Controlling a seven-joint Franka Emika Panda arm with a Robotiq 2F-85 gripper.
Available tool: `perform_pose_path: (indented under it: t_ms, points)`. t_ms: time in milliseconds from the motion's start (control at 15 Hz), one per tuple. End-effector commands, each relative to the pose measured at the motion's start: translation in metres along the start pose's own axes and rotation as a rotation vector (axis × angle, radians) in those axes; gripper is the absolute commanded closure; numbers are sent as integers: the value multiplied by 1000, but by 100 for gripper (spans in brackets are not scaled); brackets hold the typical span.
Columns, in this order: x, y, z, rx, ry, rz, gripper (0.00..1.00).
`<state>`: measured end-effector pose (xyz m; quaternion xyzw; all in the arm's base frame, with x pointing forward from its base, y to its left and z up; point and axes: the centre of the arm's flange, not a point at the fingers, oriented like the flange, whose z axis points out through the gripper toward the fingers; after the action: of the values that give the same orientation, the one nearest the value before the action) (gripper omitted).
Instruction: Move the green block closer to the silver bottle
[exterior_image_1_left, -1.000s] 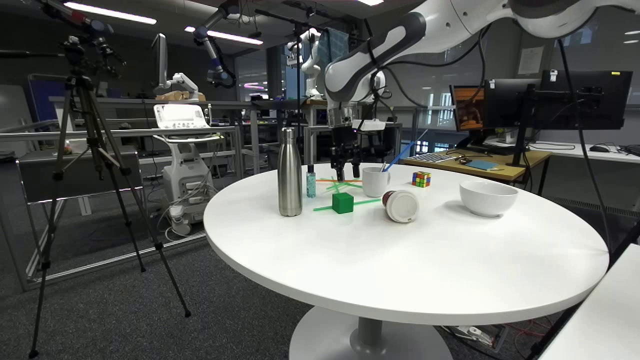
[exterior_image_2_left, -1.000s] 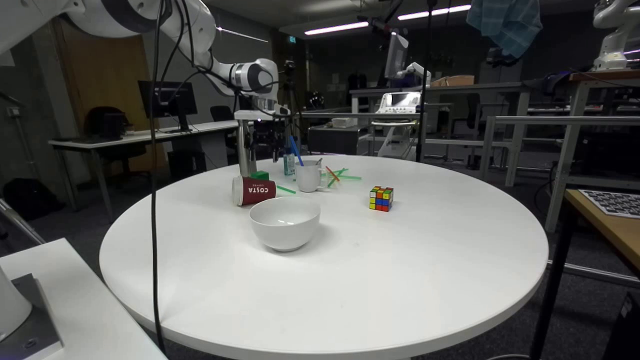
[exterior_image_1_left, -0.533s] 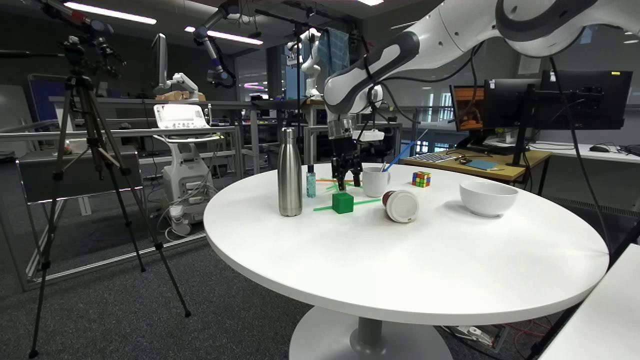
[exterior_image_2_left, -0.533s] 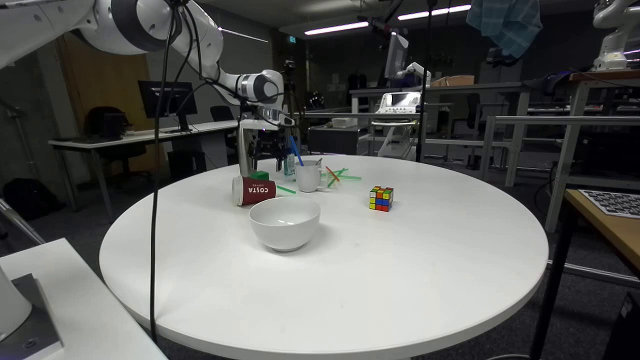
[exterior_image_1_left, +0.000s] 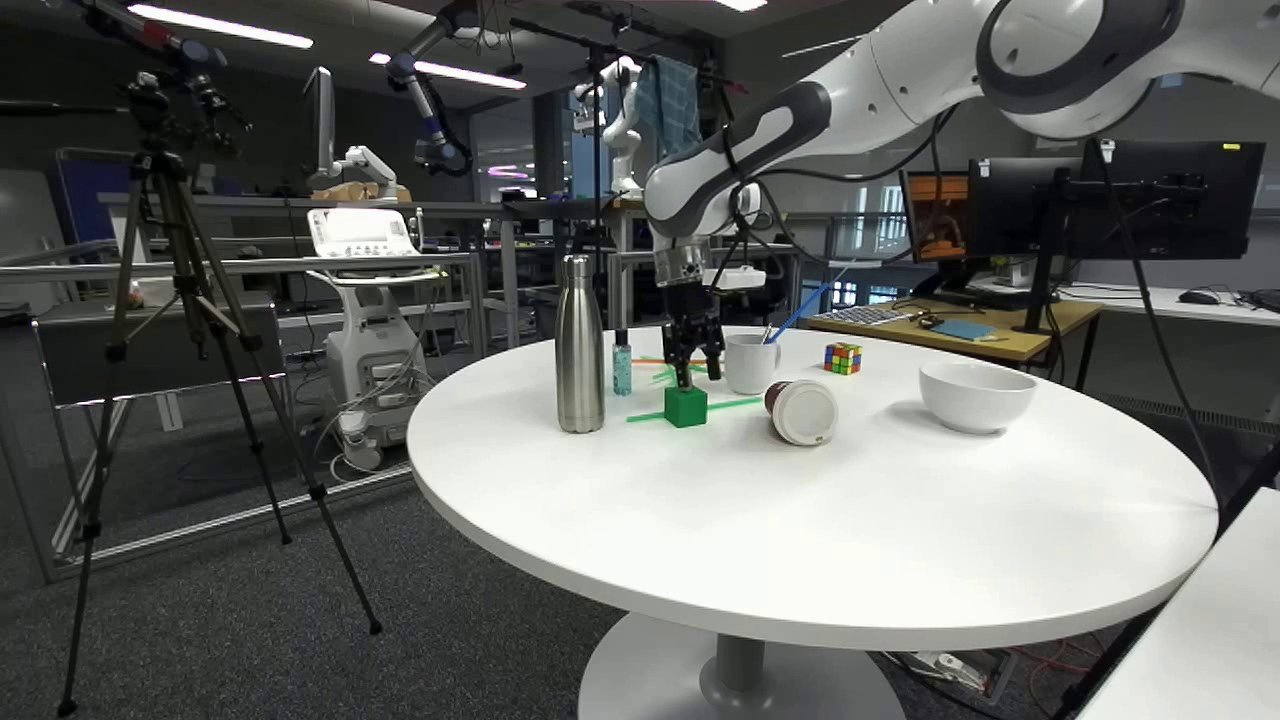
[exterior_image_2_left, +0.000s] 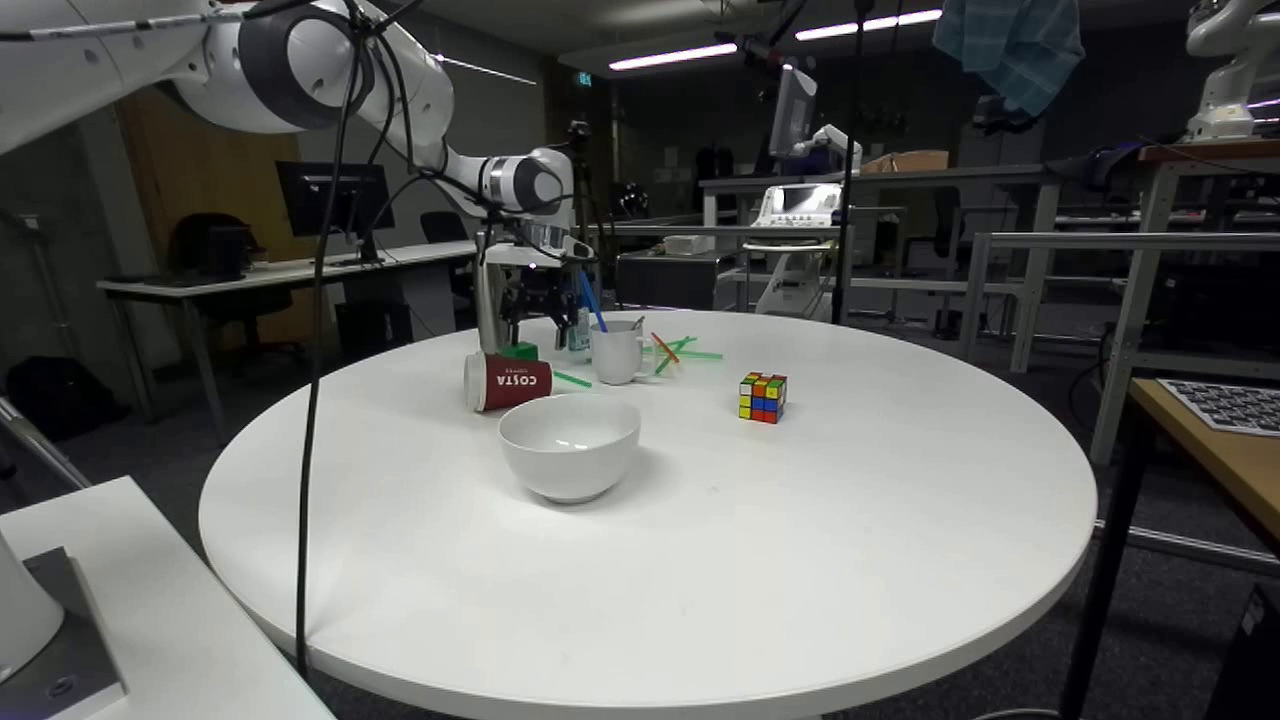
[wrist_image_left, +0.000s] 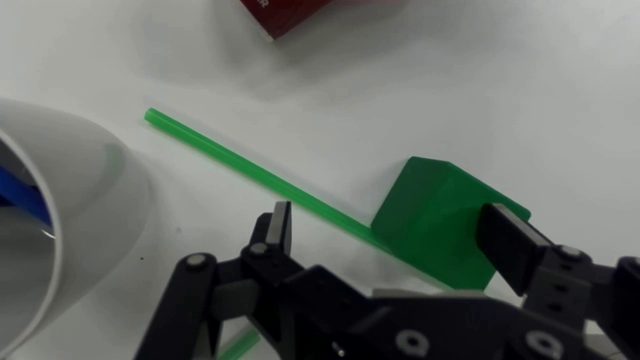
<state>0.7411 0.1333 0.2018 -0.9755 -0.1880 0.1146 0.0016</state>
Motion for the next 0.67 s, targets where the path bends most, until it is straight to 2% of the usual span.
perform_pose_path:
  t_ms: [0, 600]
  points:
    - [18, 9, -6, 3, -18, -7, 0]
    - [18, 11, -9, 11, -20, -15, 0]
